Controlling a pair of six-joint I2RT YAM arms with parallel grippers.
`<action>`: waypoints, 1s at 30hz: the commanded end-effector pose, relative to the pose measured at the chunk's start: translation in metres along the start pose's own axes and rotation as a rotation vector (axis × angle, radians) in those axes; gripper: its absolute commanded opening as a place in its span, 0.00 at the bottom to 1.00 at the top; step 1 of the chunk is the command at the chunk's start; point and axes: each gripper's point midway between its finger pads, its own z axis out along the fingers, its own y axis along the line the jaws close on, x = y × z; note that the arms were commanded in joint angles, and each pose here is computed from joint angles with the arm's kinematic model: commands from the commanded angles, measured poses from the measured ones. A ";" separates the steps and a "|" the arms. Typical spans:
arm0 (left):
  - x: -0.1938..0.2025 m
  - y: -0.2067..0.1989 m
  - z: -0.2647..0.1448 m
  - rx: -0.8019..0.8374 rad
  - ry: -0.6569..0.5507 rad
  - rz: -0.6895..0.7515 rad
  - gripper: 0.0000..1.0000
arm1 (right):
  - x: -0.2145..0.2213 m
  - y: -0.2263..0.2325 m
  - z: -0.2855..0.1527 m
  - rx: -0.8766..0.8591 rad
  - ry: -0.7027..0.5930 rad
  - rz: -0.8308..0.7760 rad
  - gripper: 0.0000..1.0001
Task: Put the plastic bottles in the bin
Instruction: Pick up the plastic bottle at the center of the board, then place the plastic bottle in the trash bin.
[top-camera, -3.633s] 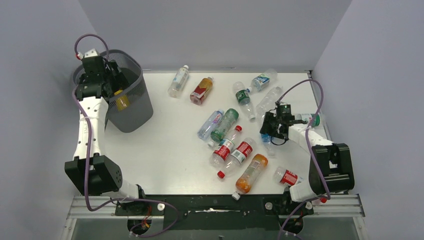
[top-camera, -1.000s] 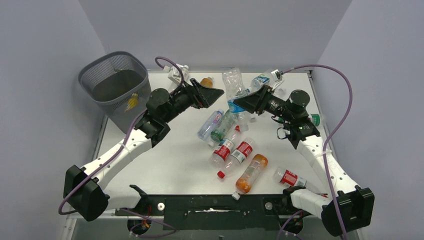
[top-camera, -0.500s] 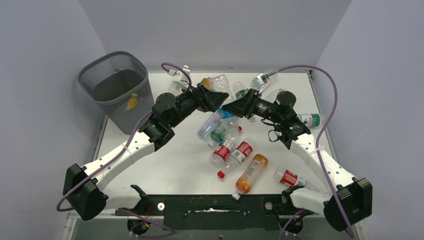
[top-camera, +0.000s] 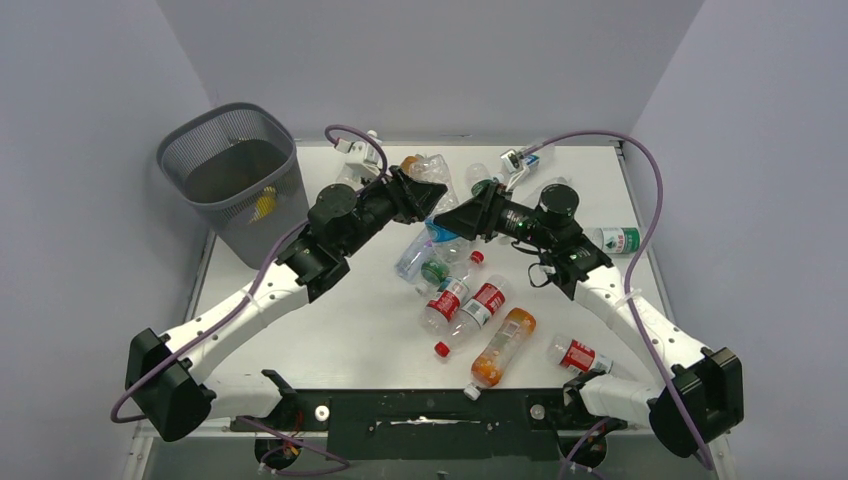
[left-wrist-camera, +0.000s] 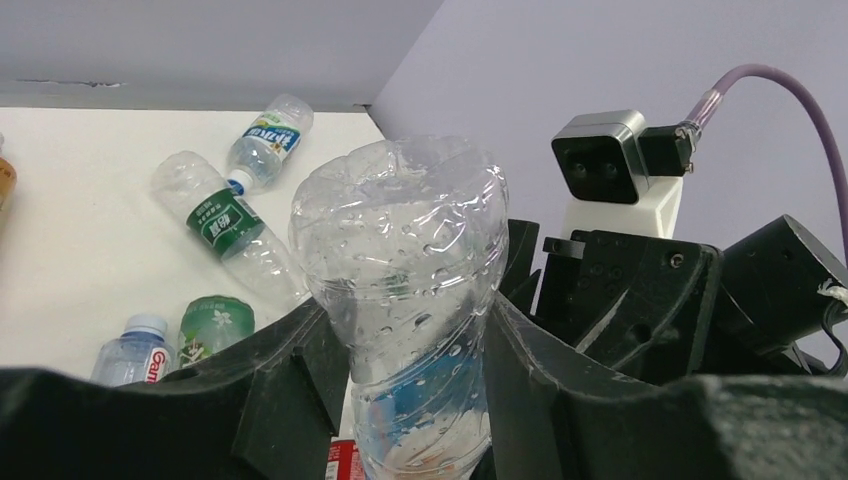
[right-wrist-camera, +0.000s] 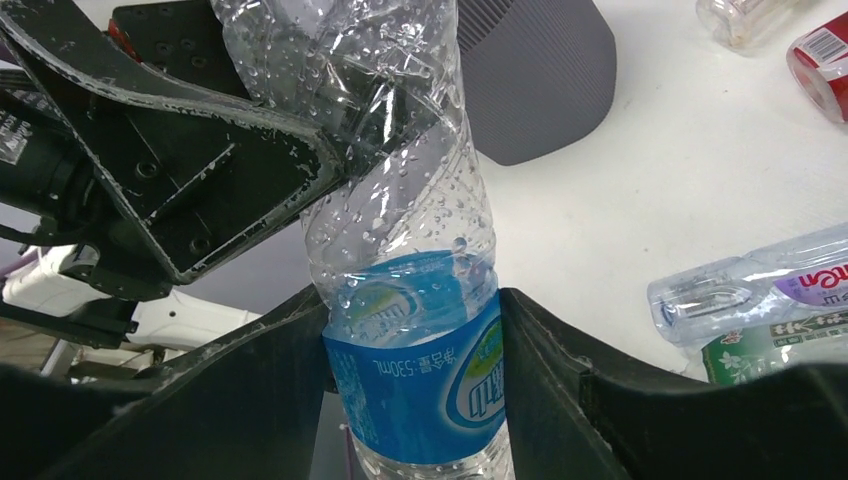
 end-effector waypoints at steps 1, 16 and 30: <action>-0.046 -0.016 -0.009 -0.007 -0.111 0.066 0.40 | -0.014 0.017 0.002 -0.028 -0.031 -0.048 0.62; -0.129 0.003 -0.033 -0.218 -0.214 0.287 0.41 | -0.008 0.010 -0.015 0.065 -0.022 -0.084 0.98; -0.274 0.076 -0.095 -0.487 -0.464 0.412 0.45 | 0.001 0.001 -0.021 0.111 0.002 -0.083 0.98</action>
